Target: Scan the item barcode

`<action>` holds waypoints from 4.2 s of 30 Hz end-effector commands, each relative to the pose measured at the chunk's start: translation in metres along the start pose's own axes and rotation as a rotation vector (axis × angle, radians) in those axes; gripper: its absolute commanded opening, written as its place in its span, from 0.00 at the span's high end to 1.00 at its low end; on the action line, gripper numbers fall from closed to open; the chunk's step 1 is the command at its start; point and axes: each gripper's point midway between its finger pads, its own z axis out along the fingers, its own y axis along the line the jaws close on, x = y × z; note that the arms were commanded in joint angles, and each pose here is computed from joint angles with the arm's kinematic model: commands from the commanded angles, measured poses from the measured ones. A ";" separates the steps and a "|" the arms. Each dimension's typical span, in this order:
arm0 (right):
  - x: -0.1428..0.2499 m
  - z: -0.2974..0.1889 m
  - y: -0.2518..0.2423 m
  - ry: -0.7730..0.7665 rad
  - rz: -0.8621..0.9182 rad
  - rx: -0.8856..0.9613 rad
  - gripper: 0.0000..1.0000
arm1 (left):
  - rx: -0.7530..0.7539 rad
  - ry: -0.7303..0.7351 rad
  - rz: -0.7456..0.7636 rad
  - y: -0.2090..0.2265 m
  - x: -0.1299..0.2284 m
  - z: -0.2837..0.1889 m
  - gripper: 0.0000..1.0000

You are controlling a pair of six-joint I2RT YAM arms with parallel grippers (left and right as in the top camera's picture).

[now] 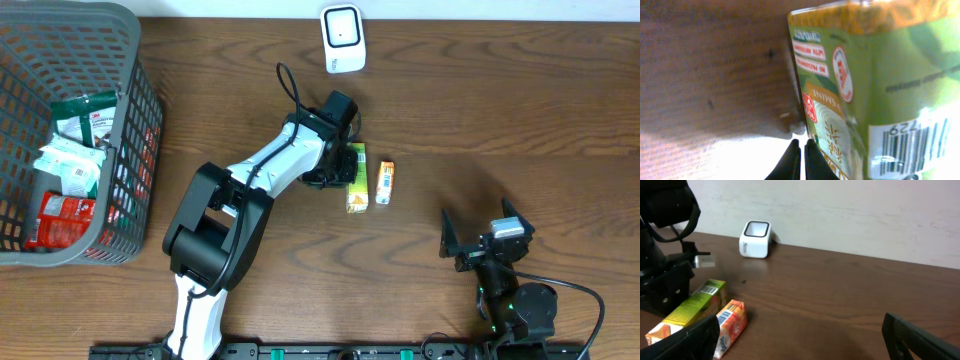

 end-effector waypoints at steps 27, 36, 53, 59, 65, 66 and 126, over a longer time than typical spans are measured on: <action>0.000 0.000 -0.002 0.000 0.013 0.010 0.01 | -0.011 -0.028 0.006 0.001 -0.006 0.004 0.93; 0.000 0.000 -0.002 0.000 0.013 0.010 0.01 | 0.066 0.007 0.015 -0.011 -0.001 0.003 0.92; 0.000 0.000 -0.002 0.000 0.013 0.010 0.01 | -0.091 -0.226 -0.025 0.021 -0.055 -0.098 0.84; 0.000 0.000 -0.002 0.000 0.013 0.010 0.01 | -0.182 -0.512 -0.101 0.045 -0.077 -0.241 0.52; 0.000 0.000 -0.002 0.000 0.013 0.010 0.01 | -0.202 -0.776 -0.301 0.109 -0.071 -0.357 0.47; 0.000 0.000 -0.002 0.000 0.013 0.010 0.01 | -0.216 -0.808 -0.341 0.126 -0.067 -0.372 0.47; 0.000 0.000 -0.002 0.000 0.013 0.010 0.01 | -0.442 -0.385 -1.054 0.464 0.061 -0.255 0.02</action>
